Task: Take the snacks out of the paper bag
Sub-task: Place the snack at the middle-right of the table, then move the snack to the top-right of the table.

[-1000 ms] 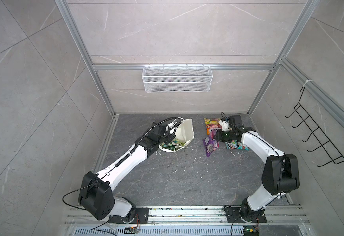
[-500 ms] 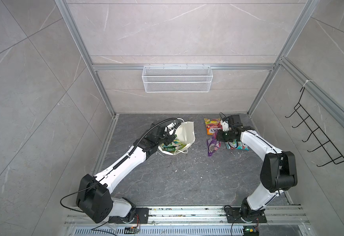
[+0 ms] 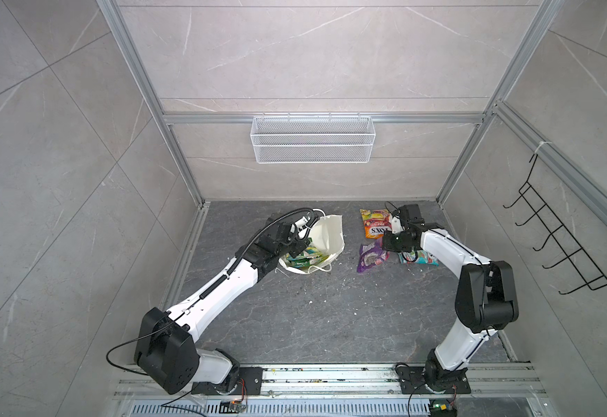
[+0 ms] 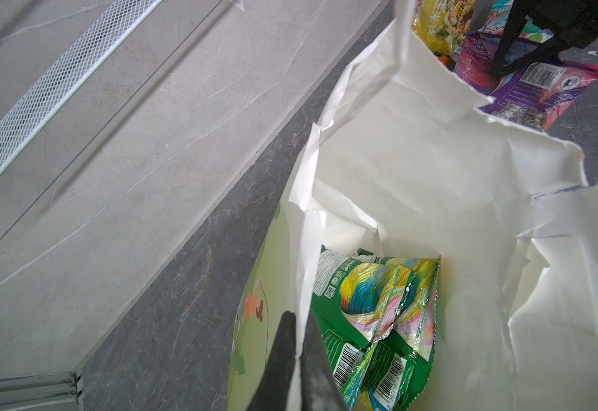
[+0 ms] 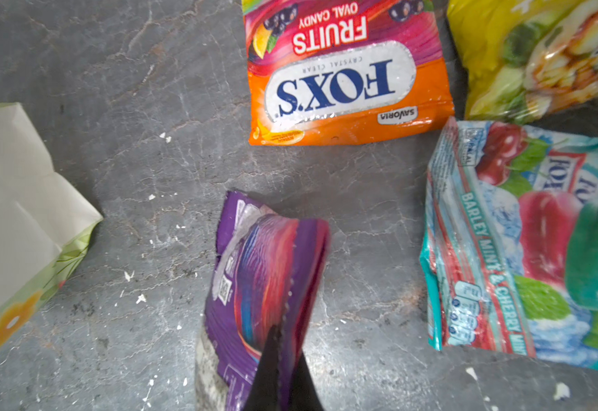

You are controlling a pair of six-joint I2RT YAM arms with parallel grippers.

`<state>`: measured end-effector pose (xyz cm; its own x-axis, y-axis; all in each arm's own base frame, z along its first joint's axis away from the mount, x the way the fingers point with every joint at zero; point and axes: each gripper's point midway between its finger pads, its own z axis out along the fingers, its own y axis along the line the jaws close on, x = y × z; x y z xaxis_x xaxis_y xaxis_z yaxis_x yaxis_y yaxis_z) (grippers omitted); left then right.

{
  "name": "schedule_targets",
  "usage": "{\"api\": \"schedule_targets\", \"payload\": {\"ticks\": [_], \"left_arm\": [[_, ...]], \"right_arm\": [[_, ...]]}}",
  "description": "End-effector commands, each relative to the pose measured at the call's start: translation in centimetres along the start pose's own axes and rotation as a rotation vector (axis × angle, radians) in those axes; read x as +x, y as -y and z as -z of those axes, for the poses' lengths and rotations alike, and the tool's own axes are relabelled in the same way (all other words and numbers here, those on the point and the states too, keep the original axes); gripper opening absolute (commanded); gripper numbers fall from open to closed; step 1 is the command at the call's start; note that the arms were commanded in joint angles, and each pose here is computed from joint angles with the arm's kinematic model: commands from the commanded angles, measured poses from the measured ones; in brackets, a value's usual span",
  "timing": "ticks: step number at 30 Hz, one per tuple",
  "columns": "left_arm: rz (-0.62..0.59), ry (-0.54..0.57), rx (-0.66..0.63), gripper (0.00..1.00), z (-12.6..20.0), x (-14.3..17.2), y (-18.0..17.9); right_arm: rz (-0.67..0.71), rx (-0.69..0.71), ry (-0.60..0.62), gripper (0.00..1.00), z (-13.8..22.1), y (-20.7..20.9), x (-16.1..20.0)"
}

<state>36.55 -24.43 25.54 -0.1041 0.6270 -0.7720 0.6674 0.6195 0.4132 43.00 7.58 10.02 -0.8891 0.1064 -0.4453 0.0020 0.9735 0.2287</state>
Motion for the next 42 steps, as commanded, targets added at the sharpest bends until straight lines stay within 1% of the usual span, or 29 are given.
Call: {"api": "schedule_targets", "payload": {"ticks": [1,3,5,8,16,20,23,25,28,30,31,32,35,42], "left_arm": [[0.023,0.087,-0.001,0.00,1.3,-2.7,-0.7],[0.023,0.093,-0.004,0.00,1.5,-2.8,-0.7],[0.024,0.094,-0.005,0.00,1.6,-2.7,-0.7],[0.022,0.098,-0.003,0.00,1.5,-2.7,-0.7],[0.021,0.095,0.006,0.00,1.2,-2.8,-0.5],[0.022,0.092,0.004,0.00,1.1,-2.7,-0.6],[0.023,0.088,0.004,0.00,1.0,-2.7,-0.6],[0.021,0.082,0.006,0.00,0.9,-2.5,-0.6],[0.021,0.081,0.010,0.00,0.7,-2.5,-0.5],[0.020,0.080,0.012,0.00,0.6,-2.6,-0.5],[0.020,0.081,0.013,0.00,0.6,-2.6,-0.5],[0.019,0.080,0.015,0.00,0.5,-2.6,-0.4],[0.017,0.074,0.019,0.00,0.5,-2.5,-0.4],[0.022,0.070,0.017,0.00,0.6,-2.5,-0.4]], "right_arm": [[0.004,0.032,0.020,0.03,-0.3,0.5,-1.1],[0.009,0.043,0.022,0.06,-0.2,0.7,-1.2],[0.011,0.064,0.025,0.12,0.1,1.0,-1.4],[0.011,0.082,0.030,0.26,0.6,1.2,-1.6],[0.003,0.117,0.086,0.36,3.4,1.5,-2.1],[0.031,0.123,0.112,0.45,4.7,0.6,-2.0],[0.038,0.186,0.140,0.52,5.7,0.8,-1.6],[0.049,0.188,0.135,0.58,5.7,0.3,-1.1],[0.083,0.182,0.062,0.63,4.2,-1.4,0.6],[0.076,0.213,0.042,0.69,3.2,-1.5,1.6],[0.060,0.223,0.038,0.84,2.6,-1.3,2.1],[0.044,0.226,0.034,0.92,2.1,-1.1,2.4],[0.027,0.216,0.009,0.92,0.6,-1.0,3.1],[0.018,0.230,-0.063,0.86,-2.9,-0.5,4.4]]}}
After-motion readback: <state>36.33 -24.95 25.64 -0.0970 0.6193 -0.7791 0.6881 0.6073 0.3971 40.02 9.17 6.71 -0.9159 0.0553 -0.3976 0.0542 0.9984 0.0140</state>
